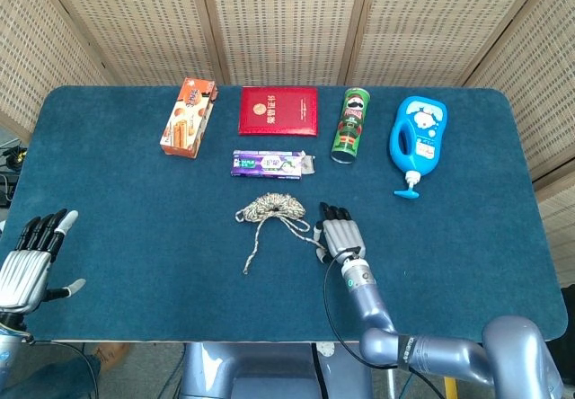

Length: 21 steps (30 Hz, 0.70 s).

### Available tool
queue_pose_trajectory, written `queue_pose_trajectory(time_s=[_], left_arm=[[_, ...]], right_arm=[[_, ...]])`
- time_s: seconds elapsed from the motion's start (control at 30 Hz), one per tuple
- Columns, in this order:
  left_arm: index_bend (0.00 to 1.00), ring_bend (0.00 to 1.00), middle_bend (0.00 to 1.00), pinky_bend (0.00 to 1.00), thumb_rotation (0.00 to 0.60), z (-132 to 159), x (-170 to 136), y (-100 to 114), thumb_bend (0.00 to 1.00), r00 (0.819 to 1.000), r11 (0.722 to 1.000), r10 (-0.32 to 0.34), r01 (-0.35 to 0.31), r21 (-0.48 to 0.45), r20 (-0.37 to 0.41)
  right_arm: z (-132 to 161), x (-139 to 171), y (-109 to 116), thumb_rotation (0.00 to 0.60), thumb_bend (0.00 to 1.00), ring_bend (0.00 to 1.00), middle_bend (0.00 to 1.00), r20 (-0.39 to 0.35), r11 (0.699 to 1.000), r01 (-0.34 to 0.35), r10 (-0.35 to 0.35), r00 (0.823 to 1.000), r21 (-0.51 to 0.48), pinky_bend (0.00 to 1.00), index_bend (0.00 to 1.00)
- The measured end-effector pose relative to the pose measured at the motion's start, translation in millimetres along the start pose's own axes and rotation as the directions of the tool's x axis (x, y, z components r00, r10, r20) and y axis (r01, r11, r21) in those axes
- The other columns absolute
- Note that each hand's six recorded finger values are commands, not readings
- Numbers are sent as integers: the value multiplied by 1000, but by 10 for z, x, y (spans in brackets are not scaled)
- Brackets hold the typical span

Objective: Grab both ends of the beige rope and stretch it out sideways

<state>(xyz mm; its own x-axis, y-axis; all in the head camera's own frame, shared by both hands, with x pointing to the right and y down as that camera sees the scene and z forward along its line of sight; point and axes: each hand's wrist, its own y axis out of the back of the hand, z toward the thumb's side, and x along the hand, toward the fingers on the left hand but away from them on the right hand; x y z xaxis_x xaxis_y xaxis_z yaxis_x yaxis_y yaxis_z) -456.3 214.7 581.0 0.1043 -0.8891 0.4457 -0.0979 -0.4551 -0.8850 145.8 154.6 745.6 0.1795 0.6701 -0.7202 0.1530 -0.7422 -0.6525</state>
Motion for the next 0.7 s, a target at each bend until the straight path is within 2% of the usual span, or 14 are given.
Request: queue_pose_trajectory(time_s=[0.53, 0.7], left_arm=[[0, 0, 0, 0, 600, 7, 7, -22, 0, 1000, 1000, -8, 8, 3, 1], [0, 0, 0, 0, 600, 20, 30, -36, 0, 1000, 1000, -15, 15, 4, 5]], right_arm=[[-36, -26, -26, 600, 471, 0, 0, -13, 998, 42, -41, 999, 40, 0, 601], [-31, -30, -4, 600, 473, 0, 0, -24, 997, 59, -58, 998, 48, 0, 631]])
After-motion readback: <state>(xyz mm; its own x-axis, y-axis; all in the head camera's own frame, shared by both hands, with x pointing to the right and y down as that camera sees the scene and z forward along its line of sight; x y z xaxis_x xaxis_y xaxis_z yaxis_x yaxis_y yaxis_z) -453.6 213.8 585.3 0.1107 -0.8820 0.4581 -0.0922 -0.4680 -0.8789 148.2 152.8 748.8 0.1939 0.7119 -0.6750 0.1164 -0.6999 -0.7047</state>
